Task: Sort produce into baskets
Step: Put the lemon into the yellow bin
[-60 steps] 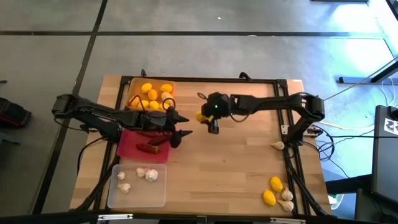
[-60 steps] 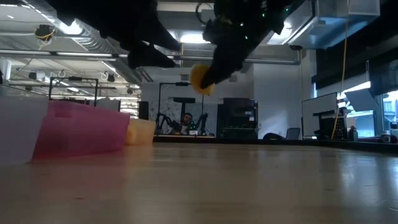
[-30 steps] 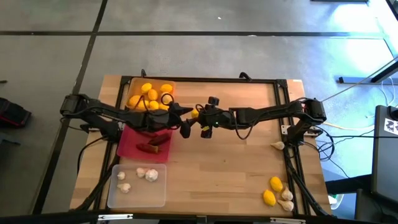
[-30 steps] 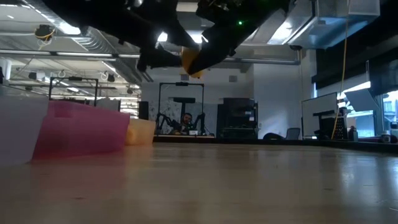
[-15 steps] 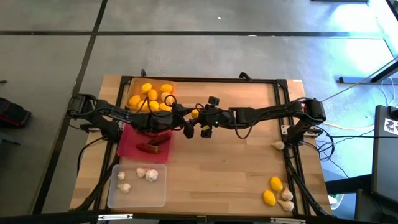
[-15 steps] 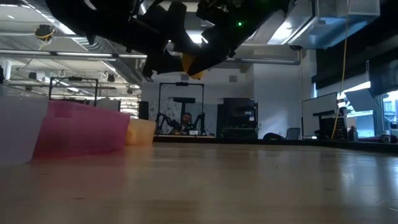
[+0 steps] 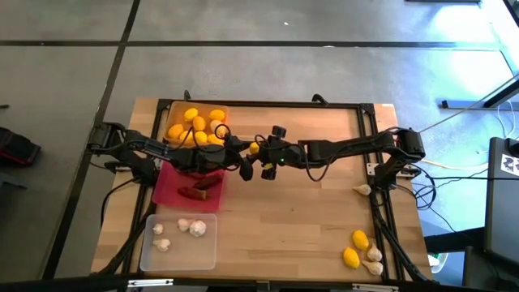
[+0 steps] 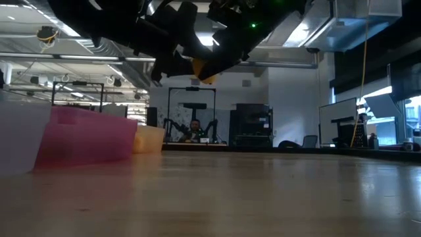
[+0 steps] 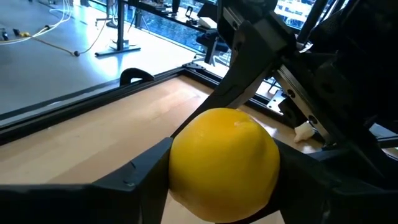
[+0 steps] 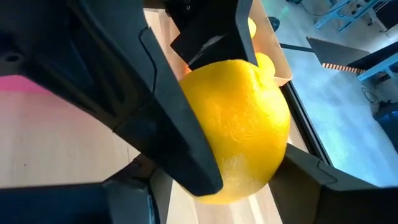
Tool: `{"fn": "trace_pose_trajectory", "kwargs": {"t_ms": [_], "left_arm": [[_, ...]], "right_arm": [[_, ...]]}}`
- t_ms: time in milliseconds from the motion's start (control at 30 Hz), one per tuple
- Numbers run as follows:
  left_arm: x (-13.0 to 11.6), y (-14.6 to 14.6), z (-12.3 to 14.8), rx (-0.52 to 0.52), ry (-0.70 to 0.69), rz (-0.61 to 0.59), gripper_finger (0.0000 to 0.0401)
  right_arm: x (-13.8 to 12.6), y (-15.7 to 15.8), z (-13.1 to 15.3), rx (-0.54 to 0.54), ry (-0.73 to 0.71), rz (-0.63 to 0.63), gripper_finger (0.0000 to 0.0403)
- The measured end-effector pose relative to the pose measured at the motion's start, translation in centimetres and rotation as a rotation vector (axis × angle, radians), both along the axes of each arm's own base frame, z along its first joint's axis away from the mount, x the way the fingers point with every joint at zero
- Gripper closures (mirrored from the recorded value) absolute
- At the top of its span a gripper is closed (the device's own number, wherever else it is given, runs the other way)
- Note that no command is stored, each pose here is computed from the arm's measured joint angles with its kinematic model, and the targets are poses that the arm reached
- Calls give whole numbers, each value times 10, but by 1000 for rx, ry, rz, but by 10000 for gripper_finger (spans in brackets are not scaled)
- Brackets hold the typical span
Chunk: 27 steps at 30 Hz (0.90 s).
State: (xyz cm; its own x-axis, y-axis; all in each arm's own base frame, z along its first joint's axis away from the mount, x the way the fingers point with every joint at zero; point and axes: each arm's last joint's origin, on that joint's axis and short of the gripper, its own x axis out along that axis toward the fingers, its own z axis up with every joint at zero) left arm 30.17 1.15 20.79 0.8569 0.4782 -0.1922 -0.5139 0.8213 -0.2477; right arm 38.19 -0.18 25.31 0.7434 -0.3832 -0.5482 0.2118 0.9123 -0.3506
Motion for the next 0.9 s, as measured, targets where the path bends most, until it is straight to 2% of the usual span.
{"fn": "trace_pose_trajectory", "kwargs": {"t_ms": [100,333,433,667,900], "left_arm": [[0,-2,2,3,0,-8,171],[-9,-6,14,49,6,-14,176],[-16,-6,24,49,2,-19,174],[-40,-5,37,28,86,-8,172],[-72,3,47,28,195,109,171]], "right_arm": [[-2,0,2,-12,6,0,184],[-17,1,20,35,5,-1,151],[-23,0,23,47,21,-18,150],[-34,0,23,78,88,-48,149],[-36,2,13,174,152,-58,148]]}}
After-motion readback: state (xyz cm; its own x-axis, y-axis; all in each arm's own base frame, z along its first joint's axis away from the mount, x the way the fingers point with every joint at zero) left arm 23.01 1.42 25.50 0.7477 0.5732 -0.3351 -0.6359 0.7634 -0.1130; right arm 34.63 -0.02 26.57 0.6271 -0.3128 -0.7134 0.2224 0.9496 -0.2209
